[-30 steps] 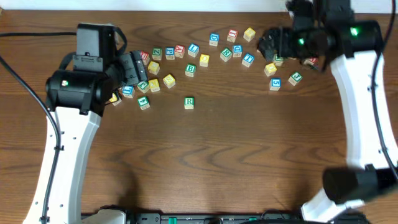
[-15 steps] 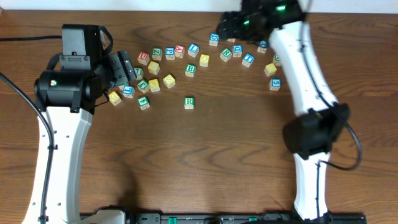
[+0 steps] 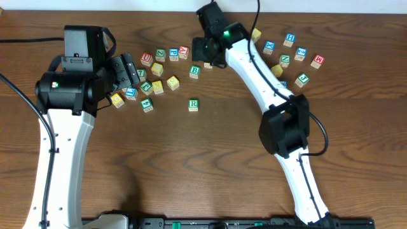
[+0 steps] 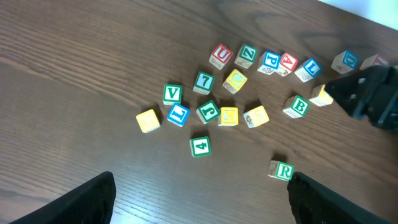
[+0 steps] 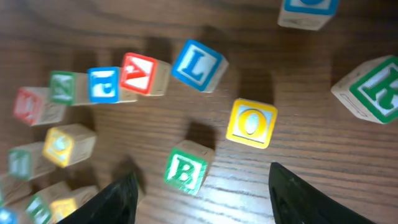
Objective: Spell out ROBOT
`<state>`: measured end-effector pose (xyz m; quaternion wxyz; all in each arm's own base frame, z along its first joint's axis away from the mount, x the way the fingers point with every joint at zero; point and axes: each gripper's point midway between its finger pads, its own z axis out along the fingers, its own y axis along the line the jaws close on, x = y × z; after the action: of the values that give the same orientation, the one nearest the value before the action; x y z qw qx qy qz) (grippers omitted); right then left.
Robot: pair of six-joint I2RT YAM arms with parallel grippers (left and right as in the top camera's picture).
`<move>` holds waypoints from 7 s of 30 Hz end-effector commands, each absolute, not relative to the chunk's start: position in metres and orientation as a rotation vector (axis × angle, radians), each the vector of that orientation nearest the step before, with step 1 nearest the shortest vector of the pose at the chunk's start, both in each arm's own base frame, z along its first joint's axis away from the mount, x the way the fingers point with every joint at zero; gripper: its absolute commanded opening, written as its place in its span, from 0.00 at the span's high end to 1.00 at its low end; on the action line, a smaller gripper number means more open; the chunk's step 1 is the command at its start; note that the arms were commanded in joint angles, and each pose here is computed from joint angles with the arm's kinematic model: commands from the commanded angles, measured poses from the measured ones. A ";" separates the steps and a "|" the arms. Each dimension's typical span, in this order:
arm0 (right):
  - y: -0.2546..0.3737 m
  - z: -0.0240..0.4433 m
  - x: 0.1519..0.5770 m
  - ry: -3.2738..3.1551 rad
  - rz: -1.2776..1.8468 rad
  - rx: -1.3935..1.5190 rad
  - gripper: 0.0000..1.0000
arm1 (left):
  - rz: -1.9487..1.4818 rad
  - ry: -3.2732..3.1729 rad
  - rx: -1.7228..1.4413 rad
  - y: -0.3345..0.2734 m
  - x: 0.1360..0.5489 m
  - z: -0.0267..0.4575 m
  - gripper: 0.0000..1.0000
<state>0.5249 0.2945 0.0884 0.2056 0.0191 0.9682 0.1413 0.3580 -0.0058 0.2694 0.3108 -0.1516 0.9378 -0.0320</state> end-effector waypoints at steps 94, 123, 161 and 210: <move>0.294 0.029 0.388 3.043 0.100 -0.312 0.68 | -0.059 2.511 -0.388 -0.002 0.355 0.261 0.13; 0.283 0.066 0.401 2.997 0.141 -0.258 0.73 | -0.178 2.610 -0.456 -0.024 0.364 0.230 0.20; 0.216 0.023 0.375 3.241 0.115 -0.071 0.99 | -0.334 3.021 -0.298 -0.129 0.343 0.116 0.93; 0.265 0.013 0.398 3.105 0.446 -0.091 0.99 | -0.488 3.000 -0.188 -0.174 0.356 0.022 0.93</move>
<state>0.3944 0.2687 0.0031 -0.0039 -0.0463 0.9901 0.1321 0.3597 -0.1658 0.0242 0.0498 -0.0686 0.9837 -0.1586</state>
